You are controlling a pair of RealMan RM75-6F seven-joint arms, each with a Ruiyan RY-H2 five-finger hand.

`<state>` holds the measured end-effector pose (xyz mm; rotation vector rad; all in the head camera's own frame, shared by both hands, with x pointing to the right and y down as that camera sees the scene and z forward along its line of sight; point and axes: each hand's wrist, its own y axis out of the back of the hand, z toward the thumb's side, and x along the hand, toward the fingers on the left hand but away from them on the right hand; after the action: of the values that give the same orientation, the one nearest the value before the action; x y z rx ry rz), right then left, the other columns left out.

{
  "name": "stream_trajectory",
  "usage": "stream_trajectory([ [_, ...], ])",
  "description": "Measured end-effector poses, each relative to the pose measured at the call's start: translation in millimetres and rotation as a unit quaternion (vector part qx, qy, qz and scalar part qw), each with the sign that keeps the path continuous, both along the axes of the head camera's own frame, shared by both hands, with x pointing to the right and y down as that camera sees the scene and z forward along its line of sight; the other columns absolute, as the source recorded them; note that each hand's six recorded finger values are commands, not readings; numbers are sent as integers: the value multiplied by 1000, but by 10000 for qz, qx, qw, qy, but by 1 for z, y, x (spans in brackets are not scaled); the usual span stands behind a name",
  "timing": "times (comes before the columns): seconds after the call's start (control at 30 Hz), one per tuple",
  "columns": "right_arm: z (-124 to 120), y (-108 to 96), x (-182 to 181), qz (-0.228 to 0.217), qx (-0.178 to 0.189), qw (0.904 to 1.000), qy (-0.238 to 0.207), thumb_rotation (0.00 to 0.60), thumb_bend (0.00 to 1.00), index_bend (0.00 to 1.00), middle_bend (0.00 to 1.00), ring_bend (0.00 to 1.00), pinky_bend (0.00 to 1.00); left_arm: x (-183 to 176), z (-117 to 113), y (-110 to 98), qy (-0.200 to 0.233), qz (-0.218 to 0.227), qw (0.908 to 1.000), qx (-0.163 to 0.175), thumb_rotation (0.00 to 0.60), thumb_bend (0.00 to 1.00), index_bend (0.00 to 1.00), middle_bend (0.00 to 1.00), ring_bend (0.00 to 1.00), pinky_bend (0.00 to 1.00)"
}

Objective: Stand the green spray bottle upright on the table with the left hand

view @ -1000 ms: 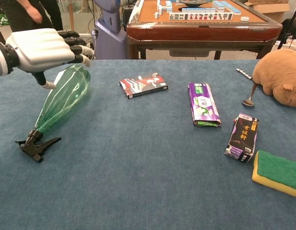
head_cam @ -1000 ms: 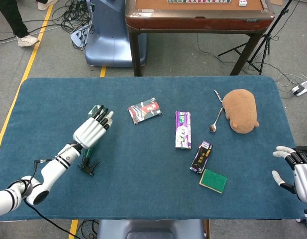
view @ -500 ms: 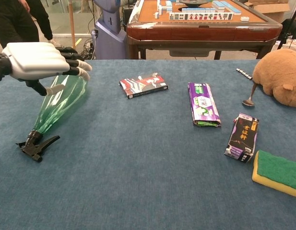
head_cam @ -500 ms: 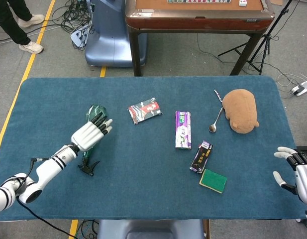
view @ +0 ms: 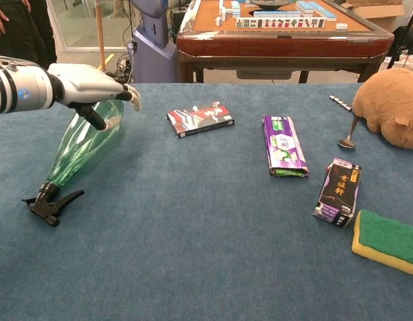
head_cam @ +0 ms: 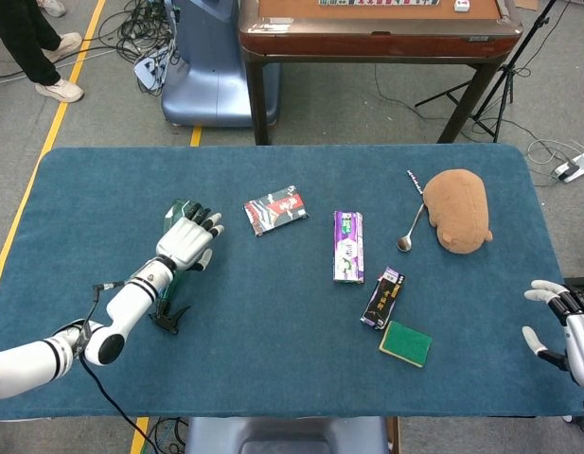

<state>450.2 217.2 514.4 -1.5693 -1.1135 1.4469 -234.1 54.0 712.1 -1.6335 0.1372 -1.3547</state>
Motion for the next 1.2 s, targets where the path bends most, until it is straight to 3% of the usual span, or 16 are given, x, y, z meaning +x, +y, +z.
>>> stream_trajectory([
  [0.3,-1,1,4,56,4,10000,8,600,263,347,275,208,295,-12,11,-17,-473,-554,9972,146,252,597,223,132,0,0],
  [0.43,-1,1,5,53,13,10000,1,600,263,347,275,208,295,-24,13,-22,-793,-814,9933,190,244,598,236,152,0,0],
  [0.77,0,0,2,9,17,10000,-21,600,263,347,275,208,295,-68,11,-18,-1561,-1320,9788,-127,243,597,269,196,0,0],
  [0.97,0,-1,1,-10,29,10000,-30,600,263,347,275,208,295,-79,1,-12,-1523,-1429,9774,-332,231,591,258,196,0,0],
  [1.07,-1,-1,0,-19,34,10000,-28,600,263,348,275,208,295,-77,-6,-10,-1313,-1281,9827,-254,251,587,238,193,0,0],
  [1.13,-1,-1,-1,-32,33,10000,-31,600,263,348,275,208,295,-75,-10,-9,-1184,-1112,9866,-165,296,566,227,190,0,0],
  [1.2,0,-1,-2,-46,26,10000,-39,600,263,348,275,208,295,-72,-16,-7,-1012,-866,9911,-48,431,540,220,186,0,0],
])
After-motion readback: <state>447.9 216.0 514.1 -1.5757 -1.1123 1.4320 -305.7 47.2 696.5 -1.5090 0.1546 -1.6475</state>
